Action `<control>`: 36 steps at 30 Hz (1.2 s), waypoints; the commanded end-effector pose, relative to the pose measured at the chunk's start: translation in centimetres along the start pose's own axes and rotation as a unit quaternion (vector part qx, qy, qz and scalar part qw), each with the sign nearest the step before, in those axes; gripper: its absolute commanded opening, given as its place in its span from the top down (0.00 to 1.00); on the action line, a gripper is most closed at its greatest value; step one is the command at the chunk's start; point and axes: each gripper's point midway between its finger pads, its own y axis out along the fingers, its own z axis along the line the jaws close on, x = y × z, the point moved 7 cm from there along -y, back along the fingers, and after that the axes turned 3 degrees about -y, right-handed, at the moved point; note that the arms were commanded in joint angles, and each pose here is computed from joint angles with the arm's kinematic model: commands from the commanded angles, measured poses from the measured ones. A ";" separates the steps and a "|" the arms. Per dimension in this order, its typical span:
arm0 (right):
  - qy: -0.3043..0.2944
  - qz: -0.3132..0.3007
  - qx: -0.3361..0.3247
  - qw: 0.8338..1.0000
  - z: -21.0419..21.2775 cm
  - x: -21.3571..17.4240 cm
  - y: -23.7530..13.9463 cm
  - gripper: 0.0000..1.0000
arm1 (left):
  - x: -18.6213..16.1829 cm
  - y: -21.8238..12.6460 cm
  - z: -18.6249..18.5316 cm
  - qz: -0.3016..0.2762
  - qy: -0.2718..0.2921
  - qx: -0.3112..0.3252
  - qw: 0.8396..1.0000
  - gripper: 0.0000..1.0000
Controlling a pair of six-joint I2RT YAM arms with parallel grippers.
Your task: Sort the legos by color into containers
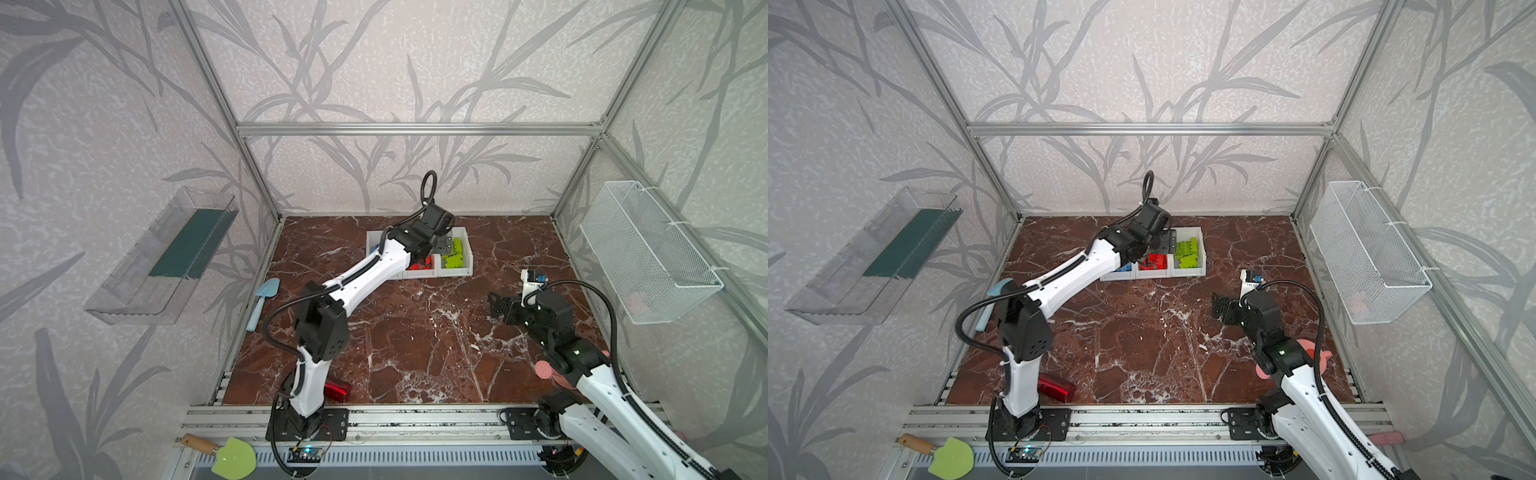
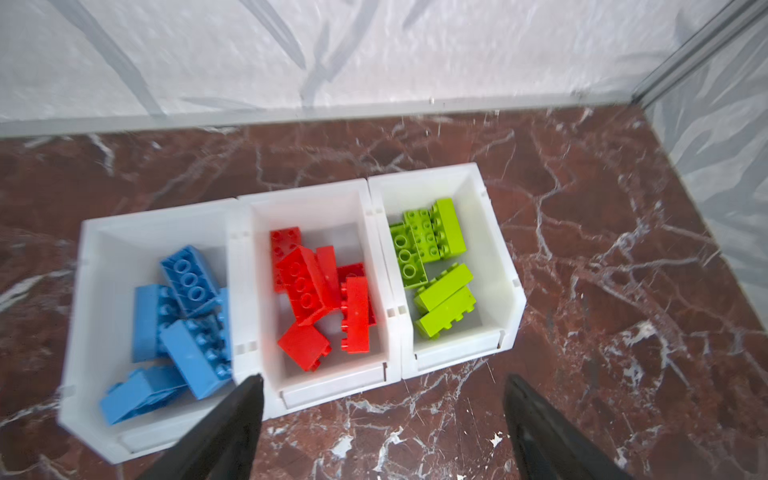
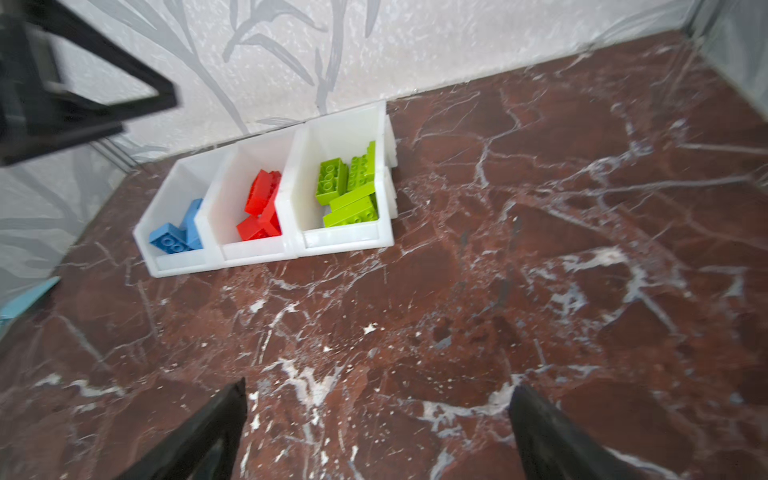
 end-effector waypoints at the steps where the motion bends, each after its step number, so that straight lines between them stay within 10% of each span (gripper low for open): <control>1: -0.047 -0.008 -0.061 0.997 -0.9 1.2 0.3 0.01 | 0.3 -2.9 6.3 -0.039 -0.041 0.063 0.996 0.10; 11: -0.102 -0.018 -0.169 0.980 -3.8 1.3 5.8 0.01 | -7.8 -9.5 26.4 -0.054 -0.127 0.262 0.955 0.06; 18: -0.094 0.002 -0.199 0.976 -6.4 -0.4 8.8 0.01 | -11.8 -7.7 29.0 -0.067 -0.025 0.244 0.967 0.01; 36: -0.130 -0.112 -0.178 0.969 -7.4 -2.0 11.0 0.01 | -12.0 -0.6 34.9 -0.128 -0.079 0.280 0.948 0.03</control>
